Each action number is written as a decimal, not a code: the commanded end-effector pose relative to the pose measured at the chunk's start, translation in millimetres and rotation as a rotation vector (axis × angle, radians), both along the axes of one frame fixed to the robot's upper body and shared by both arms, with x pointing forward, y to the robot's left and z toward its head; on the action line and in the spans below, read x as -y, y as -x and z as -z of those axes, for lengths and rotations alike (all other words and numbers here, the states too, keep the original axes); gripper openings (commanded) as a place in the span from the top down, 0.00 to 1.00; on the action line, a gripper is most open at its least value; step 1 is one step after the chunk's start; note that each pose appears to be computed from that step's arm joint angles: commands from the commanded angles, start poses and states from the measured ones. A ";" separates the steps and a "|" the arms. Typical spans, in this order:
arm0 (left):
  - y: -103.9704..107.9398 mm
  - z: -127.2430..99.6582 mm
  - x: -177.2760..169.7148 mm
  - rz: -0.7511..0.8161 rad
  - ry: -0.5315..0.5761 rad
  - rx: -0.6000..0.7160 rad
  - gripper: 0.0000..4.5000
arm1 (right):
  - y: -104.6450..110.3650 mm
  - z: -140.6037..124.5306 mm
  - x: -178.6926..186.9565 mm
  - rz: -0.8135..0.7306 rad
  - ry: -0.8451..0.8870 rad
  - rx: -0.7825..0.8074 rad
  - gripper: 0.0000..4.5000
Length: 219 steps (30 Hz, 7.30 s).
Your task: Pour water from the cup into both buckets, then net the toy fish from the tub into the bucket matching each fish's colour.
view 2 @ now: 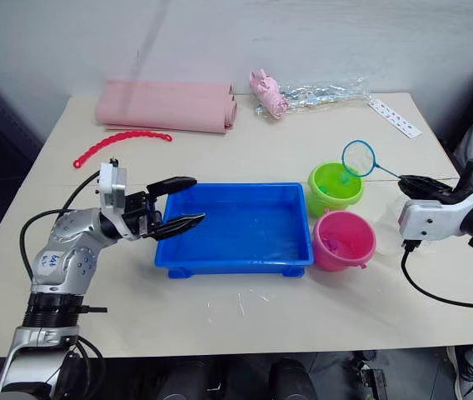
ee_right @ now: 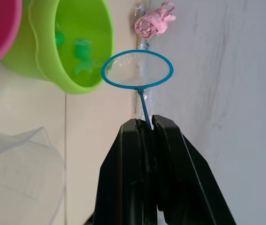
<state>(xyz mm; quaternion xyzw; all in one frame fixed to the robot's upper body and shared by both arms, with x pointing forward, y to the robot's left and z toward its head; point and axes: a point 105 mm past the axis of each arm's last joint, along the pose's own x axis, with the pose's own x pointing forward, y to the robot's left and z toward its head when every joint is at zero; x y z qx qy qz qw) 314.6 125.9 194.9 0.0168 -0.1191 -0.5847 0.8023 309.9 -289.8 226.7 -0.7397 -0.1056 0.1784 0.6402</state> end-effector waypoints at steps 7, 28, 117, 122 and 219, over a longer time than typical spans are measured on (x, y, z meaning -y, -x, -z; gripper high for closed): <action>-0.6 -4.2 -5.6 -0.016 0.005 0.035 0.01 | 1.2 -28.1 -6.8 -0.037 -0.258 0.044 1.00; 44.9 23.8 -135.8 -0.468 -0.078 -0.088 0.01 | 9.3 53.0 -185.0 -0.273 -0.845 -1.047 1.00; -6.2 16.4 -14.6 -0.032 -0.017 -0.008 0.01 | 32.5 -20.8 -16.3 0.049 -0.846 -0.442 1.00; 1.3 9.2 -4.0 0.013 0.008 0.004 0.01 | 25.0 -20.1 -3.4 0.098 -0.634 -0.324 1.00; 106.3 81.3 -177.5 -0.439 -0.562 -0.226 0.00 | 106.3 52.0 -52.4 -0.334 -0.810 -0.992 0.02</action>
